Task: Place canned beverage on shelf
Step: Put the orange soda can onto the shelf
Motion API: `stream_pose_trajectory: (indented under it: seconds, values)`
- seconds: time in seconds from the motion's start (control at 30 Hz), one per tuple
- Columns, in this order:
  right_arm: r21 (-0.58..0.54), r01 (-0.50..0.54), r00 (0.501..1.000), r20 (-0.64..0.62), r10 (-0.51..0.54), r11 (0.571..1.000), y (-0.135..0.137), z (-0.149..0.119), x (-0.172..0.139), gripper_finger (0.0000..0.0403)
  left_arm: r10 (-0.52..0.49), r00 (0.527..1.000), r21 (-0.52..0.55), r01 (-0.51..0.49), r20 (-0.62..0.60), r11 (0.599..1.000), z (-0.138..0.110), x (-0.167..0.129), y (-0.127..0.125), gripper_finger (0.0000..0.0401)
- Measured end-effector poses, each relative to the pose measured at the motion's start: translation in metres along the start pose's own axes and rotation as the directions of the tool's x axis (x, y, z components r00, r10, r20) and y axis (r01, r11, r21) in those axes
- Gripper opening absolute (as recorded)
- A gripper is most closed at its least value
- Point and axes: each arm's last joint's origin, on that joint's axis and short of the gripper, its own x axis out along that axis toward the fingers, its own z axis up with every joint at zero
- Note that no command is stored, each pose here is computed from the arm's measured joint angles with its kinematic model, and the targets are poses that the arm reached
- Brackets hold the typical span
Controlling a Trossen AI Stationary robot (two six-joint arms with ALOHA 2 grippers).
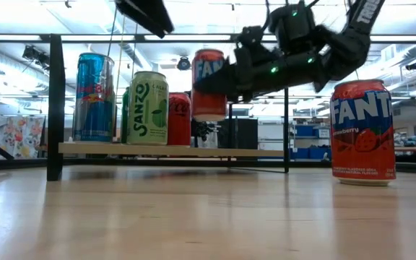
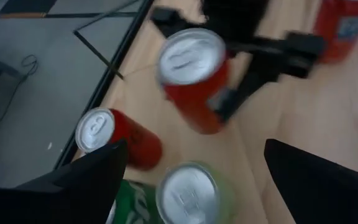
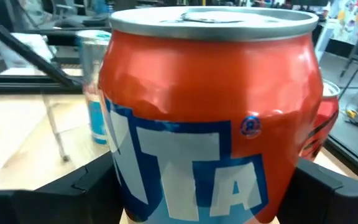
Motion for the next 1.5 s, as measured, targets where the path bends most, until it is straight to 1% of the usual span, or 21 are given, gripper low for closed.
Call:
stream_pose_trajectory:
  seconds: [0.17,0.37,0.57,0.73,0.83,0.97,1.17,1.27,1.5]
  values:
    - [0.000,-0.001,1.000,-0.023,0.001,1.000,-0.004,-0.010,0.018,0.0322,-0.024,1.000,0.013,0.024,0.008,1.000,-0.003,-0.007,-0.007,0.0387]
    - [-0.005,0.027,0.999,-0.025,-0.027,1.000,-0.011,-0.015,0.033,0.0322,-0.035,0.999,0.013,0.035,0.007,0.999,-0.006,-0.012,-0.012,0.0387]
    - [-0.001,0.072,0.997,-0.025,-0.072,0.997,-0.023,-0.033,0.039,0.0322,-0.040,0.999,0.009,0.040,0.007,0.999,-0.007,-0.014,-0.014,0.0387]
    - [-0.002,0.070,0.997,0.011,-0.070,0.998,-0.027,-0.041,0.043,0.0324,-0.042,0.999,-0.009,0.042,0.011,0.999,-0.006,-0.014,-0.015,0.0387]
    - [-0.002,0.057,0.998,0.013,-0.057,0.998,-0.027,-0.041,0.044,0.0332,-0.042,0.999,-0.013,0.042,0.011,0.999,-0.006,-0.014,-0.015,0.0387]
    - [0.000,0.016,1.000,0.008,-0.016,1.000,-0.028,-0.040,0.043,0.0353,-0.038,0.999,-0.021,0.038,0.014,0.999,-0.005,-0.013,-0.013,0.0387]
    - [0.002,0.018,1.000,-0.003,-0.018,1.000,-0.028,-0.039,0.043,0.0379,-0.026,1.000,-0.025,0.026,0.009,0.999,-0.004,-0.010,-0.010,0.0387]
    - [-0.002,0.020,1.000,-0.015,-0.020,1.000,-0.028,-0.034,0.041,0.0381,-0.026,1.000,-0.018,0.026,0.009,0.999,-0.004,-0.010,-0.010,0.0387]
    - [-0.028,0.043,0.997,-0.055,-0.044,0.999,-0.031,-0.012,0.032,0.0381,-0.028,1.000,-0.018,0.028,0.010,0.999,-0.004,-0.011,-0.010,0.0387]
